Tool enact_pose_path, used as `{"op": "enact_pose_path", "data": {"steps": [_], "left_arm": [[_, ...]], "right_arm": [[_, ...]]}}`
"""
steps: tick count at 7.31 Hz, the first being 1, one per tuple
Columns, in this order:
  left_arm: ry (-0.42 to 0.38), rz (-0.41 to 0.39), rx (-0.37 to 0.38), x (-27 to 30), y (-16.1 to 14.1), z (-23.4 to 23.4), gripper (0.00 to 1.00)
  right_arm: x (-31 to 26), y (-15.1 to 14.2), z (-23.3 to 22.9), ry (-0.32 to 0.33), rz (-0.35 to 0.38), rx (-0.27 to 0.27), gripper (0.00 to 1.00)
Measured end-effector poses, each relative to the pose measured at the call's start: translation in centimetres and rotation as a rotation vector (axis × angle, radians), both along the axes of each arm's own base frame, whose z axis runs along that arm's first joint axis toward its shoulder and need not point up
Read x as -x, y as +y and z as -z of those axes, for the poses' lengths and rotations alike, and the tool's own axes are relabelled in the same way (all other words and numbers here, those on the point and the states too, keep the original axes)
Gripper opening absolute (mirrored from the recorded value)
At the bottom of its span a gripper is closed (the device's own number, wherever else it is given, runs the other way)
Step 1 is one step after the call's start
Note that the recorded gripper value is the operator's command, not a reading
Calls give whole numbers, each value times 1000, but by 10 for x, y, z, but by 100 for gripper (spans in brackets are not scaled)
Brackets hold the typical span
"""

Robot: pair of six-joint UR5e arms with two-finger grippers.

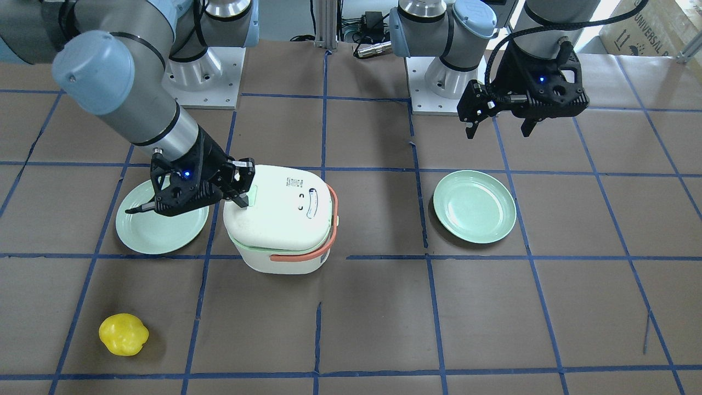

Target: Press rice cooker button

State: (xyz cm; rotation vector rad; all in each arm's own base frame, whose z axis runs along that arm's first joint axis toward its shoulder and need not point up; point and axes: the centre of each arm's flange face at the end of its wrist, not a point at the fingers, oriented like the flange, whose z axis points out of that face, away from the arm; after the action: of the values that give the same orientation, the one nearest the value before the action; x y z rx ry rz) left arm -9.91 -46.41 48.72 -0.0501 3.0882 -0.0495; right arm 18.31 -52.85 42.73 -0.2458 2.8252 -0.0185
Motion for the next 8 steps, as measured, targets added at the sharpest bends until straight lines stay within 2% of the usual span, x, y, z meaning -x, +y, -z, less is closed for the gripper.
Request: {"op": "enact_pose_path", "data": {"steps": [1,4,6,8], "left_arm": [[0,0,0,0,0,0,100],[0,0,-1,0,0,0,100],[0,0,-1,0,0,0,100],[0,0,0,0,0,0,100]], "right_arm": [[3,0,-19,30,3,18,100],[24,-7,-59,181,34,91,100],[38,-10,-73,235,83,101,99],[49,-14,-74,267,138,82,100]]}}
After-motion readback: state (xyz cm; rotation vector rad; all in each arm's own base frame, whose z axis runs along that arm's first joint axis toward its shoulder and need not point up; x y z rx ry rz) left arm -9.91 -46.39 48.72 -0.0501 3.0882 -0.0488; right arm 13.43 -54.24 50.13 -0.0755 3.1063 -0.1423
